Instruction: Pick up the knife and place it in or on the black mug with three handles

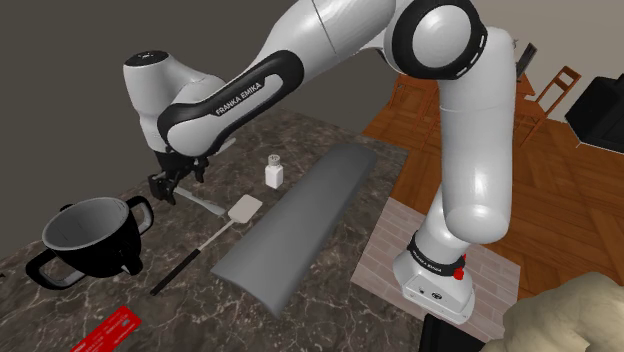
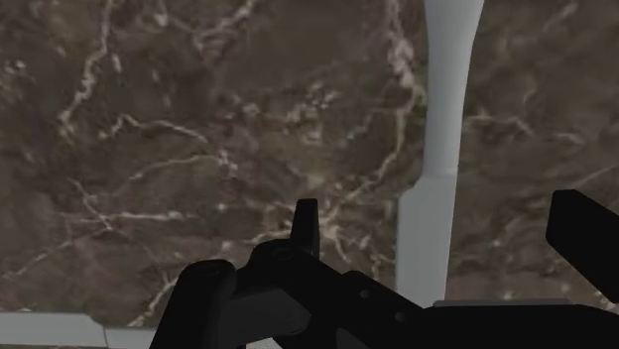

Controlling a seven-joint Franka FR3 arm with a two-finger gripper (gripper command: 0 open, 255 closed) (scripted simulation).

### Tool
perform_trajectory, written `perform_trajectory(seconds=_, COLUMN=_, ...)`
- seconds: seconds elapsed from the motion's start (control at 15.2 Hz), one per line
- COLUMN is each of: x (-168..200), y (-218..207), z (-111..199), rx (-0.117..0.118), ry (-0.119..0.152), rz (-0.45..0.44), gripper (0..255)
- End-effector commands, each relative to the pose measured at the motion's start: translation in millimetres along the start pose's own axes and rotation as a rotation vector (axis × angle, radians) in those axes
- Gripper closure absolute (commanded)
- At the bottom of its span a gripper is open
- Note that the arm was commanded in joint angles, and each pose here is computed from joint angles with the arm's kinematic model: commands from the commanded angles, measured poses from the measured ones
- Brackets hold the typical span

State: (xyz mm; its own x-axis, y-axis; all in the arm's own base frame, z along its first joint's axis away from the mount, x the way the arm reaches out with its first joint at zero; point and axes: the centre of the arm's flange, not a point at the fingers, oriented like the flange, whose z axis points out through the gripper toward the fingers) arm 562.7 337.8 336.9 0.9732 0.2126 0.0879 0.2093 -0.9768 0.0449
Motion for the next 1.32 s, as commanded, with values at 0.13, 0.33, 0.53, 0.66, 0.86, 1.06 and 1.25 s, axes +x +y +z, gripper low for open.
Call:
perform_trajectory(seconds=0.13, x=0.2, y=0.4, z=6.3, rx=0.0, ry=0.0, rz=0.0, gripper=0)
perform_trajectory(seconds=0.33, x=0.2, y=0.4, z=6.3, rx=0.0, ry=0.0, rz=0.0, gripper=0)
perform_trajectory(seconds=0.53, x=0.2, y=0.4, z=6.2, rx=0.0, ry=0.0, rz=0.0, gripper=255)
perform_trajectory(seconds=0.66, x=0.3, y=0.8, z=6.2, rx=0.0, ry=0.0, rz=0.0, gripper=255)
perform_trajectory(seconds=0.86, x=-1.2, y=1.4, z=4.8, rx=0.0, ry=0.0, rz=0.0, gripper=255)
perform_trajectory(seconds=1.06, x=-0.3, y=1.9, z=3.5, rx=0.0, ry=0.0, rz=0.0, gripper=255)
perform_trajectory(seconds=1.25, x=1.1, y=0.9, z=-4.2, rx=0.0, ry=0.0, rz=0.0, gripper=255)
